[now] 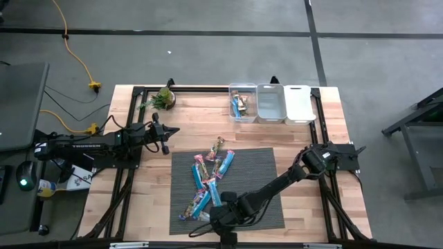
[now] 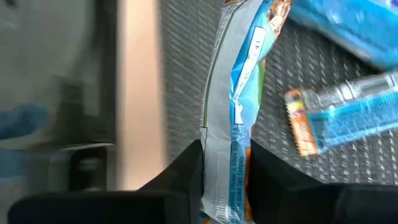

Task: Pick and place Granola Bars by type
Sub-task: Put the yellow granola bar into the transparent bin

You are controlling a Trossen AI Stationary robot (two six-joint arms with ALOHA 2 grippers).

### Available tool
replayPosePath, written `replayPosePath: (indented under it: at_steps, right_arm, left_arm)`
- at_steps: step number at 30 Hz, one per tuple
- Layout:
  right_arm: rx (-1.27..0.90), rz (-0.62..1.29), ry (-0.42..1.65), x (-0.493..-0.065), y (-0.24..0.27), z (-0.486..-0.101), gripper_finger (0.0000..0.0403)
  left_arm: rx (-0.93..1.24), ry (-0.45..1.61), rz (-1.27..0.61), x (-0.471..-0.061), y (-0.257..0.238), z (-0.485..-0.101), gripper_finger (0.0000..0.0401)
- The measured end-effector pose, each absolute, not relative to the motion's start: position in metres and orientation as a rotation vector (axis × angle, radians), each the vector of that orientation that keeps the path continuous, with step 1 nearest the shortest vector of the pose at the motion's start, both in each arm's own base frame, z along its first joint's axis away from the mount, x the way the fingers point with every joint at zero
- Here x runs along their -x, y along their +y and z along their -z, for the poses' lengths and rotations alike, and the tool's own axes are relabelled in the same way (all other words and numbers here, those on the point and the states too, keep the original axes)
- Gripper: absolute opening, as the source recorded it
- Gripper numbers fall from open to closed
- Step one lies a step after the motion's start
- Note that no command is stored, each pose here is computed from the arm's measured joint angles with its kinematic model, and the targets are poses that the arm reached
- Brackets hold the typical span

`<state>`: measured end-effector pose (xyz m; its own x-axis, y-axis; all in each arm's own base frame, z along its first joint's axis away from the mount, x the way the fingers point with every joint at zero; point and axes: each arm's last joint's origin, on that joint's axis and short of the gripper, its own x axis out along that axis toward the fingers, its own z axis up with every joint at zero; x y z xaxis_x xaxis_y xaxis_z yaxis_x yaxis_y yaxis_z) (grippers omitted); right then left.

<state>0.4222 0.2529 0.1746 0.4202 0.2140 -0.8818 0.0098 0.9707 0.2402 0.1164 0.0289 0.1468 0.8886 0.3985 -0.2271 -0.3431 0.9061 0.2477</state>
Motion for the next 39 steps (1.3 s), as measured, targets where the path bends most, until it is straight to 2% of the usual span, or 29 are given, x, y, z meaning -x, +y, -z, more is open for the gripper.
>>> replayPosePath:
  at_steps: [4,11,21,30,34,39]
  right_arm:
    - [-0.281,-0.196,1.097,-0.424,0.249,-0.195,0.0083]
    - [-0.498,-0.5,0.886,-0.437,0.242,-0.252,0.0083]
    - [-0.68,-1.036,0.276,-0.459,0.219,-0.335,0.0082]
    - [-0.6,-1.351,-0.309,-0.439,0.189,-0.39,0.0082]
    - [-0.554,-1.437,-0.43,-0.428,0.182,-0.399,0.0082]
    - [-0.51,-1.488,-0.458,-0.423,0.181,-0.4,0.0082]
  left_arm:
    - [-0.204,0.278,-0.388,-0.116,0.029,-0.147,0.0001]
    - [-0.204,0.279,-0.388,-0.116,0.029,-0.147,0.0001]
    - [-0.204,0.278,-0.388,-0.116,0.029,-0.147,0.0001]
    - [-0.204,0.279,-0.389,-0.116,0.029,-0.147,0.0001]
    - [-0.204,0.278,-0.389,-0.116,0.029,-0.147,0.0001]
    - [-0.204,0.278,-0.389,-0.116,0.029,-0.147,0.0001]
